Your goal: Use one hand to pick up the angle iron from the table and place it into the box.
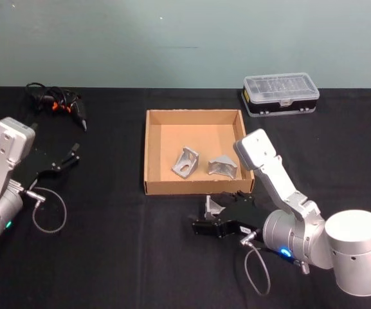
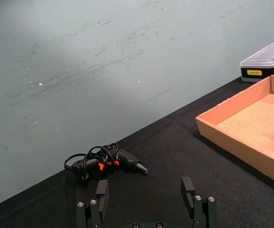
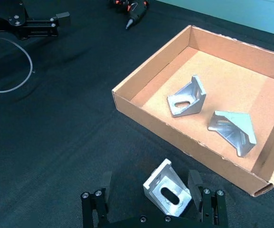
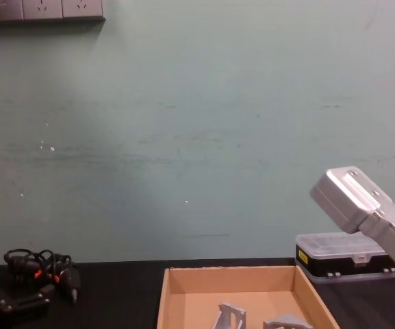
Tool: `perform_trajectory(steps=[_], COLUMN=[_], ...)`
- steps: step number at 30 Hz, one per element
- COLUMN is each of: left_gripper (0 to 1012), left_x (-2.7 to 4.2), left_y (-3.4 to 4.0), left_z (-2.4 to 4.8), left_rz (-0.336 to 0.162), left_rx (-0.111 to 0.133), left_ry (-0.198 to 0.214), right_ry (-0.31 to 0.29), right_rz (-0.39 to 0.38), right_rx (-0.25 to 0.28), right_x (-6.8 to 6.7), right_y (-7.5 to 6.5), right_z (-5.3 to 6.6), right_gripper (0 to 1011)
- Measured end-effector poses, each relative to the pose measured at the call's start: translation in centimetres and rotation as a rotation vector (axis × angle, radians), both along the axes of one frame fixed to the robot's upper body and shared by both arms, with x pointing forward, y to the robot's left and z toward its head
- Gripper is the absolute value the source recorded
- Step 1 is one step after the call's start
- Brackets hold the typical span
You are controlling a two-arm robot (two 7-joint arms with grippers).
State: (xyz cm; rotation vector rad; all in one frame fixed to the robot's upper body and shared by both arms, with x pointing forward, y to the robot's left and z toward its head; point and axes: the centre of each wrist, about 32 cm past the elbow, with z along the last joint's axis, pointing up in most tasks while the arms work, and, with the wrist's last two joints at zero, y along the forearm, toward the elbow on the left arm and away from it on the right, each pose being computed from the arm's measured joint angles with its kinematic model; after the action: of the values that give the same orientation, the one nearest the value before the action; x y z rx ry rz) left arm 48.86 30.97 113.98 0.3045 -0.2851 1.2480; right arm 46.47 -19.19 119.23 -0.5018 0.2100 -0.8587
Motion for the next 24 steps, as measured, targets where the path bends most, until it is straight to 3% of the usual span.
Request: perform_trajectory(steps=[5, 11, 24], left_gripper=[1000, 1000, 1000], left_x=[0.00, 0.00, 0.00], left_y=[0.00, 0.00, 0.00], left_z=[0.00, 0.00, 0.00], left_rz=[0.000, 0.000, 0.000], left_rx=[0.000, 0.000, 0.000], left_ry=[0.000, 0.000, 0.000], right_ry=[0.005, 0.012, 0.006], right_rz=[0.001, 0.003, 0.011], right_rx=[-0.001, -0.003, -0.002], right_x=[0.00, -0.01, -0.07], right_y=[-0.02, -0.05, -0.13], right_z=[-0.15, -0.41, -0.62], right_gripper=[951, 812, 396])
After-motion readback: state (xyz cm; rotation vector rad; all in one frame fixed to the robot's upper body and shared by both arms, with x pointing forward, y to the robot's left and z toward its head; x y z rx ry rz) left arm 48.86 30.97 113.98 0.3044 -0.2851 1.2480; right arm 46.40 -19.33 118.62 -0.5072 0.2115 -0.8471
